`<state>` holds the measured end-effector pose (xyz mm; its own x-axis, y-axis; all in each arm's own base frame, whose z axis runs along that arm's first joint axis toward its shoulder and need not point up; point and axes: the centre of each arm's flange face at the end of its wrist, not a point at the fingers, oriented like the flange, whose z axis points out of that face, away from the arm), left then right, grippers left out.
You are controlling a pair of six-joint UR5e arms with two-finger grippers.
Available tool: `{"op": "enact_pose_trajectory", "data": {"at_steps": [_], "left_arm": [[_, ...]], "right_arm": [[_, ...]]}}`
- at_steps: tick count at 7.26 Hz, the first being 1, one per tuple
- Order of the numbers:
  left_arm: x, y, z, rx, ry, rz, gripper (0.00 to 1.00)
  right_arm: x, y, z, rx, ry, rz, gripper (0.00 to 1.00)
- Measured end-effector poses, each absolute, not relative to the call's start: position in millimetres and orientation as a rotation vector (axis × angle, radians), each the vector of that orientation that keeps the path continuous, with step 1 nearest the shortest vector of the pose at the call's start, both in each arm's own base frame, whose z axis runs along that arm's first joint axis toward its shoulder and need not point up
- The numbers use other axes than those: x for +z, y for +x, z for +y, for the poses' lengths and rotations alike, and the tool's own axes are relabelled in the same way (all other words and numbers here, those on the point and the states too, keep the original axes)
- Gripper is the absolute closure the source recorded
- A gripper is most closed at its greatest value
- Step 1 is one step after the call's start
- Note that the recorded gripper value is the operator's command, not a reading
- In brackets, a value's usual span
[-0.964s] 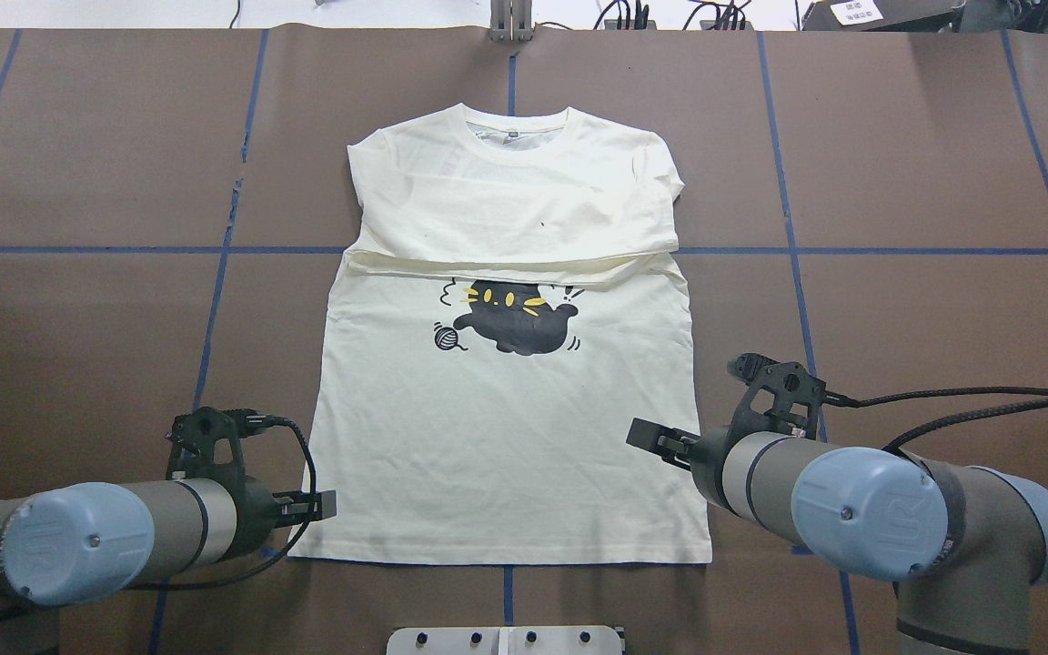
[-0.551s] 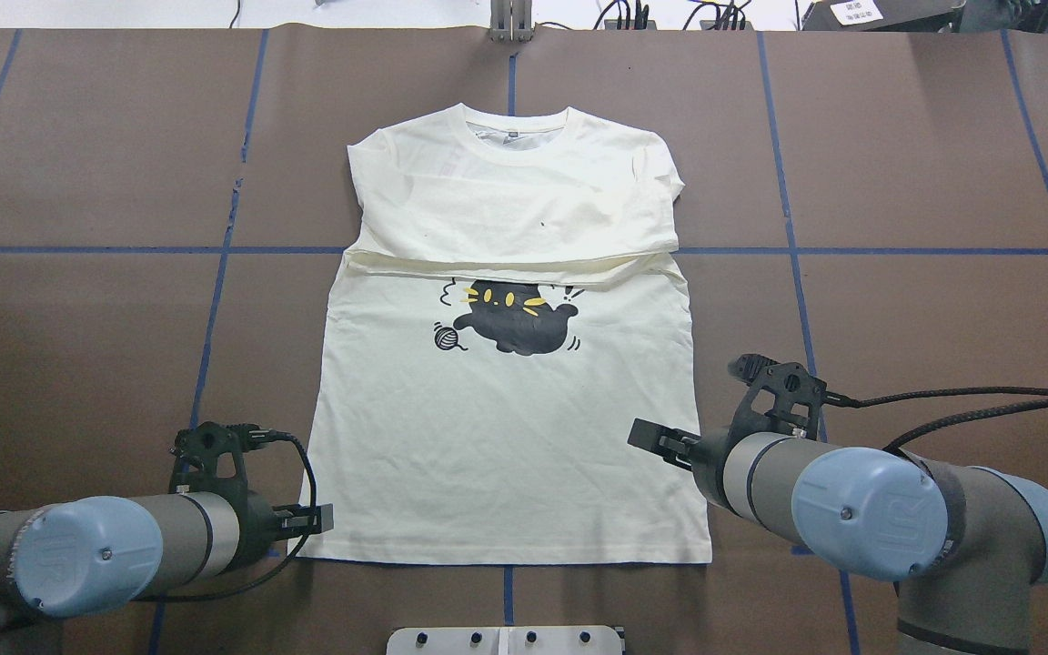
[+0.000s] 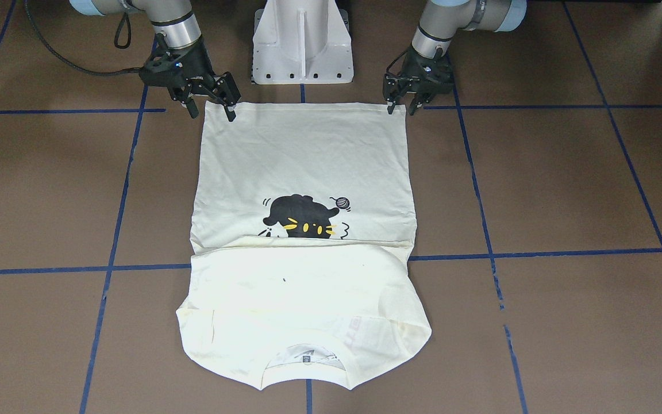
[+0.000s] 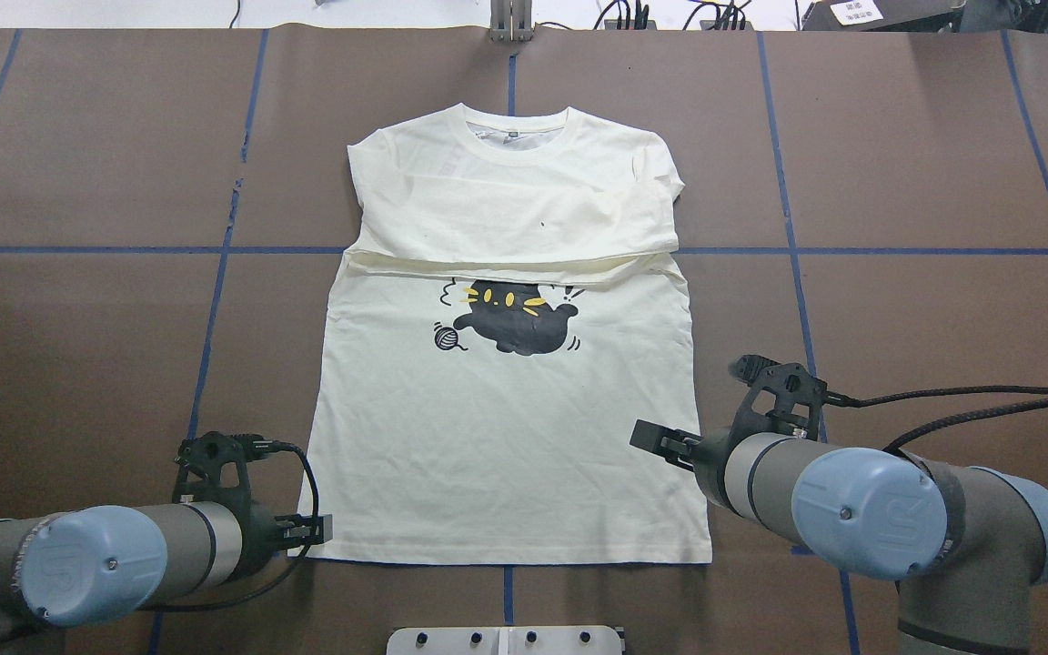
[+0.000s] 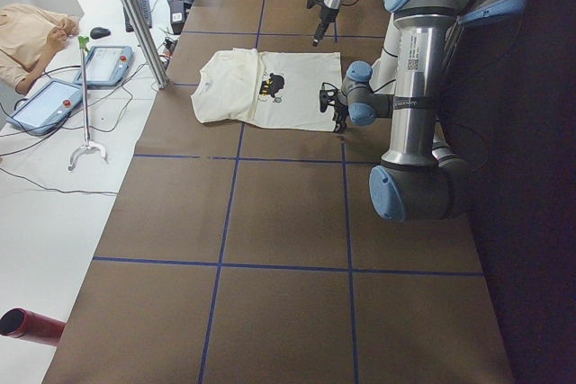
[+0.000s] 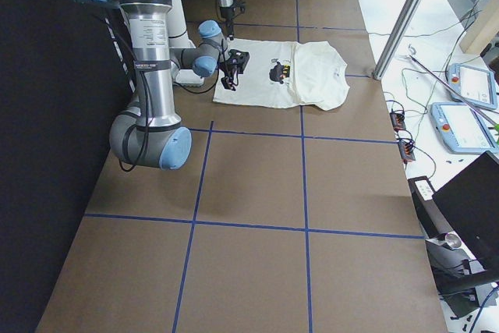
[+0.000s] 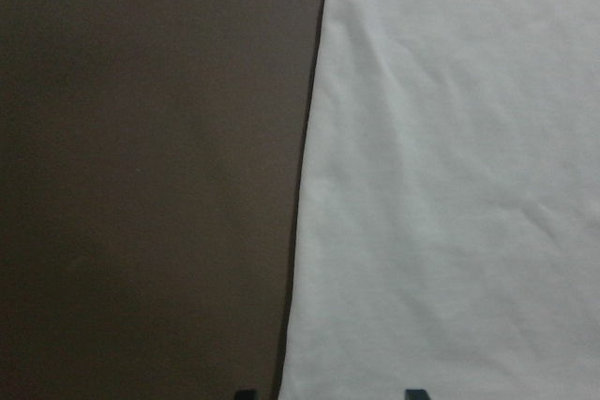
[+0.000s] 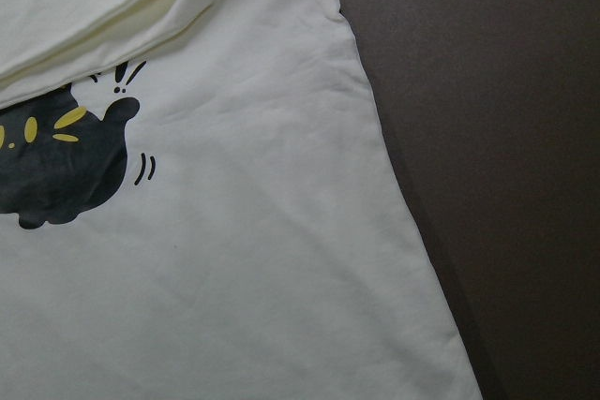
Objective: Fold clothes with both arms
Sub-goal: 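Align both grippers at the hem corners nearest the robot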
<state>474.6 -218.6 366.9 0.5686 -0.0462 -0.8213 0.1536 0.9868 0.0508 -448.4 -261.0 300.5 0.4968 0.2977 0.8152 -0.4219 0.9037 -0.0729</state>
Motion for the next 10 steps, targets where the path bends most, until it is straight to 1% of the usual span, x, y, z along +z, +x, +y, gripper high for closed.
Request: {"op": "enact_pose_trajectory", "data": {"at_steps": [2,3,4,6,7,8,9,10], "left_arm": [[371.1,477.1,-217.5,-0.114,0.119,0.951,0.4],[371.9,478.0,-216.5,-0.112,0.118,0.949,0.45],[371.6,478.8,-215.3,-0.11,0.117,0.95,0.52],[371.8,480.1,-212.9,-0.105,0.115,0.95,0.55],[372.3,480.7,-211.6,-0.102,0.114,0.949,0.59],[372.6,481.6,-209.4,-0.098,0.112,0.948,0.61],[372.3,482.8,-206.4,-0.092,0.109,0.949,0.73],[371.6,483.9,-203.5,-0.087,0.107,0.951,0.98]], "right_arm": [[301.4,-448.4,-261.0,0.437,0.143,-0.955,0.0],[301.8,-448.5,-261.1,0.437,0.143,-0.954,0.0],[301.9,-448.6,-261.1,0.437,0.143,-0.954,0.0],[302.0,-448.8,-260.9,0.439,0.142,-0.954,0.0],[302.0,-448.8,-260.8,0.44,0.141,-0.954,0.0],[302.0,-448.8,-260.9,0.441,0.141,-0.954,0.0],[302.0,-448.9,-260.8,0.442,0.141,-0.954,0.0],[302.0,-449.0,-260.6,0.443,0.141,-0.954,0.0]]}}
